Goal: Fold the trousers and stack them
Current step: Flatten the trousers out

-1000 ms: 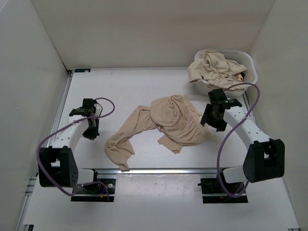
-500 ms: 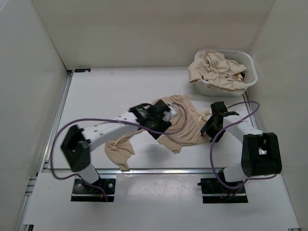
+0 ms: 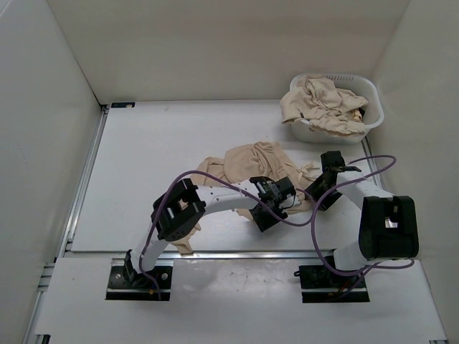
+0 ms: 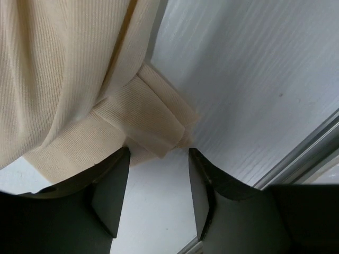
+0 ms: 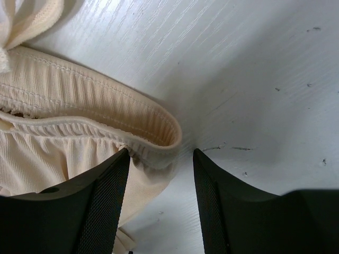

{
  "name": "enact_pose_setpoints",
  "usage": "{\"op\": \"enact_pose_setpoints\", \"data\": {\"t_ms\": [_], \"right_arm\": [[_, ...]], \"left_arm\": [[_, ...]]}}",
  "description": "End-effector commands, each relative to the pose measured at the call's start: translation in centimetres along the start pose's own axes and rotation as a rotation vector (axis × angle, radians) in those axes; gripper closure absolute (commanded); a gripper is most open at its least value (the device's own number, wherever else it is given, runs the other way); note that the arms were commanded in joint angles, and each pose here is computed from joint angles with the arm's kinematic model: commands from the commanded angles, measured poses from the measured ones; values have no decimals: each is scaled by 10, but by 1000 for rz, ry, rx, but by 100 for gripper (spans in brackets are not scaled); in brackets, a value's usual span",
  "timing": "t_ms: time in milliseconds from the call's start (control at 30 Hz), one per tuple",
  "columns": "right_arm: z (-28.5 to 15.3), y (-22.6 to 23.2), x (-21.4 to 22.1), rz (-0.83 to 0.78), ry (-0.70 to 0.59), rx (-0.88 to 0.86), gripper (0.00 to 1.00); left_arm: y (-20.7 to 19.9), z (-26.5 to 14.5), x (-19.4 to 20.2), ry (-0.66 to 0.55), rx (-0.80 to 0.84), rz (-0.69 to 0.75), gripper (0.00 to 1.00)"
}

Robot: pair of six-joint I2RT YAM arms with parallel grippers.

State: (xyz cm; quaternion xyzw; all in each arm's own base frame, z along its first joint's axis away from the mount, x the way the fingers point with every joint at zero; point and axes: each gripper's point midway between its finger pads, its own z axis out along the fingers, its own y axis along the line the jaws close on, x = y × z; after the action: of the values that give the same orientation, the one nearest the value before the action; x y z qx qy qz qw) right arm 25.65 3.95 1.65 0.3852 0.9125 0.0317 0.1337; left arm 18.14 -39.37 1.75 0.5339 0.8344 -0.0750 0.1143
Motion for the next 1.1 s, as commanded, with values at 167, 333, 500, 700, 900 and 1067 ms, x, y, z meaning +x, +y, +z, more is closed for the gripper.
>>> {"op": "enact_pose_setpoints", "data": {"t_ms": [167, 333, 500, 700, 900, 1067], "right_arm": [[6, -3, 6, 52, 28, 9, 41], [5, -24, 1, 86, 2, 120, 74], [-18, -29, -24, 58, -92, 183, 100], [-47, -45, -44, 63, -182, 199, 100], [-53, -64, -55, 98, -184, 239, 100], [-64, -88, -74, 187, -212, 268, 100]], "left_arm": [[-11, 13, -13, -31, 55, 4, 86], [4, 9, 21, 12, 37, -28, 86], [78, -38, 106, 20, -151, -178, 86], [141, -82, 246, 79, -405, -435, 86], [150, -96, 315, 103, -485, -630, 86], [173, -108, 359, 121, -541, -929, 86]]}}
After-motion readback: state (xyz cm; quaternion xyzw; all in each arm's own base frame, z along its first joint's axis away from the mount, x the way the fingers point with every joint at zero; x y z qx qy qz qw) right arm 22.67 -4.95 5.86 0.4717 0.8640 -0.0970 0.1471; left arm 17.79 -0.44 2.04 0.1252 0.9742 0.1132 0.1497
